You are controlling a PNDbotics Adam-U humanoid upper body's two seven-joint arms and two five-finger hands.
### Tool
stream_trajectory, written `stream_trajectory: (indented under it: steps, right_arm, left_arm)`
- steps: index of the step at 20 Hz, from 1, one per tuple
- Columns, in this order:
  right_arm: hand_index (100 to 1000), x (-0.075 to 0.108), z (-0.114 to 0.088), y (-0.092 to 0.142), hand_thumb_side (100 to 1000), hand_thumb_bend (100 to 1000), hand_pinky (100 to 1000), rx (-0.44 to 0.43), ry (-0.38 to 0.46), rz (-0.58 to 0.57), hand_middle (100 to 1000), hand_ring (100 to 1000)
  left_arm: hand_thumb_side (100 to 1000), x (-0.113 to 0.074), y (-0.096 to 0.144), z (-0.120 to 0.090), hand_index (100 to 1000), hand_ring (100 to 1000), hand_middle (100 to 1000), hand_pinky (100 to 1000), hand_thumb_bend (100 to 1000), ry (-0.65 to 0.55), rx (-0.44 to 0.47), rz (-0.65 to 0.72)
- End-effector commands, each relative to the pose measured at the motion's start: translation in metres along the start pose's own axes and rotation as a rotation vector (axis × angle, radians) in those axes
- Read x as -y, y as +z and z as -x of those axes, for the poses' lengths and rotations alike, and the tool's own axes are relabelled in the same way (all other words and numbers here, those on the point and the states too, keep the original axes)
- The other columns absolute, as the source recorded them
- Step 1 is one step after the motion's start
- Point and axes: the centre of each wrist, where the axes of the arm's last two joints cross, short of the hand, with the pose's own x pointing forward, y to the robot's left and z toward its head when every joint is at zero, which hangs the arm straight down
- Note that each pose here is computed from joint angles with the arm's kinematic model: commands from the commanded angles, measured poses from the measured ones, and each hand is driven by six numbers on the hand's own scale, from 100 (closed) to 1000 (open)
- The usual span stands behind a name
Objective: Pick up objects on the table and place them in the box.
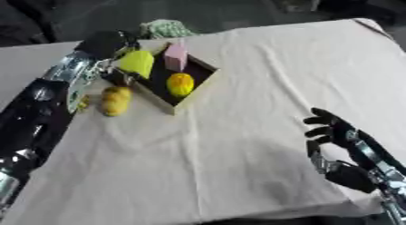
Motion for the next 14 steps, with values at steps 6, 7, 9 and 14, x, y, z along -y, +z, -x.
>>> stream_trajectory:
  steps: [6,7,9,14]
  right_arm:
    - [1000,0.005,-0.003,-0.001,287,100,705,0.012,0.011,0.008,831,768]
    - [1000,0.005,-0.002,-0.001,287,100,705,0.011,0.012,0.01,831,768]
    - [1000,0.005,-0.002,-0.001,284,100,705,0.009,0.012,0.012,831,768]
    - [1000,0.006,-0.001,0.0,286,100,705,0.003,0.016,0.02,831,768]
  left_arm:
    - [304,-0.021,0.002,0.011,921,789,814,841,581,-0.053,0.031,0.034]
    - [303,-0.024,0.003,0.013,917,790,814,842,573,-0.058,0.032,0.035]
    - [295,-0.034,0.006,0.017,902,775,796,833,554,-0.066,0.038,0.027]
    - [275,-0.059,0.023,0.032,885,746,764,814,538,-0.036,0.066,0.004]
